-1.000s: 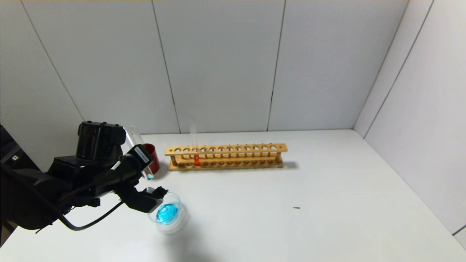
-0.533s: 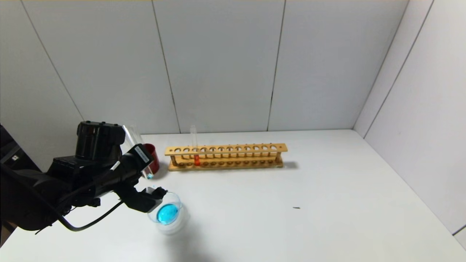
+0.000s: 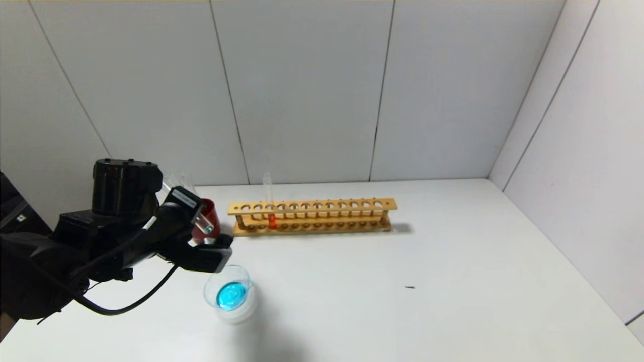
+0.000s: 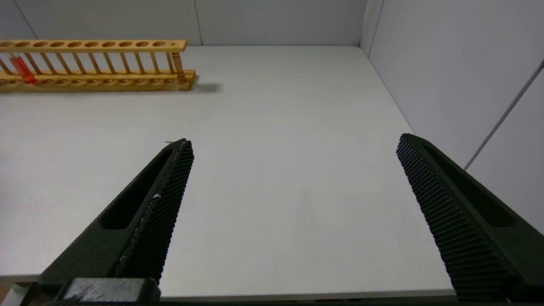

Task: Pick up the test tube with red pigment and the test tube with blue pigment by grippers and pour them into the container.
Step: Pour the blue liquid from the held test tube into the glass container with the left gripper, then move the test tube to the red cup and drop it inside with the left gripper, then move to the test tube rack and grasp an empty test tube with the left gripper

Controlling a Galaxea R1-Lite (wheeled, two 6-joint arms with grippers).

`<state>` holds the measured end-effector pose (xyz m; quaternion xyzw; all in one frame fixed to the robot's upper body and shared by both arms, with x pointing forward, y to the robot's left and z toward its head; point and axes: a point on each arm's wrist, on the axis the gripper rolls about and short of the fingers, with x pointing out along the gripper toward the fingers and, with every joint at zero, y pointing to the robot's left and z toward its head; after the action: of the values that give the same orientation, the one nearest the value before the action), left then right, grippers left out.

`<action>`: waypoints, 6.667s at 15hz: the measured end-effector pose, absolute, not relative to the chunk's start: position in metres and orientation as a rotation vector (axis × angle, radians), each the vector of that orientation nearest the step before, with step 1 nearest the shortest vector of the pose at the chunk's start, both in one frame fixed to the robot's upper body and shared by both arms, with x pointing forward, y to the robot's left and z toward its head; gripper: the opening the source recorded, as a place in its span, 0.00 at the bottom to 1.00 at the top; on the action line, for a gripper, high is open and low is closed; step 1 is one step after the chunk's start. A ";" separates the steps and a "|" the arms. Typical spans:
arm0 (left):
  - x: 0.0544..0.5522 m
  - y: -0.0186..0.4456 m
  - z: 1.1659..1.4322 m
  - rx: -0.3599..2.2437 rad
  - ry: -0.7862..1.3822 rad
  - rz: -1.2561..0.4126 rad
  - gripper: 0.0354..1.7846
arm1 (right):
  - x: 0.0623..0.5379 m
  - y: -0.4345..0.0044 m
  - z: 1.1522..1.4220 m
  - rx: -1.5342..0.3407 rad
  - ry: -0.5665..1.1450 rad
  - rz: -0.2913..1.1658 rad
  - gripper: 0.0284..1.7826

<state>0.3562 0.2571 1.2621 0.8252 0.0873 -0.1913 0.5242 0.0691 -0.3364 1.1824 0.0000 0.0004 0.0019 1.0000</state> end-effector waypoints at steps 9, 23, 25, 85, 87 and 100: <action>0.354 0.239 1.297 0.867 0.264 -0.211 0.16 | 0.069 -0.336 1.182 0.000 0.001 0.003 0.98; 0.414 0.274 1.303 0.044 0.222 0.067 0.16 | 0.069 -0.336 1.182 0.000 0.001 0.003 0.98; 0.429 0.273 1.295 0.044 0.208 0.072 0.16 | 0.069 -0.336 1.182 0.000 0.001 0.003 0.98; 0.404 0.169 1.249 -0.028 0.289 -0.205 0.98 | 0.069 -0.336 1.182 0.000 0.001 0.003 0.98; 0.428 0.168 1.240 -0.027 0.288 -0.178 0.98 | 0.069 -0.336 1.182 0.000 0.001 0.003 0.98; 0.474 0.163 1.215 -0.016 0.329 -0.142 0.66 | 0.069 -0.336 1.182 0.000 0.001 0.003 0.98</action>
<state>0.4743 0.1626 1.2146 -0.0080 0.1639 -0.0708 0.9839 0.0691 -0.3364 1.1824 0.0002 0.0006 0.0013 1.0000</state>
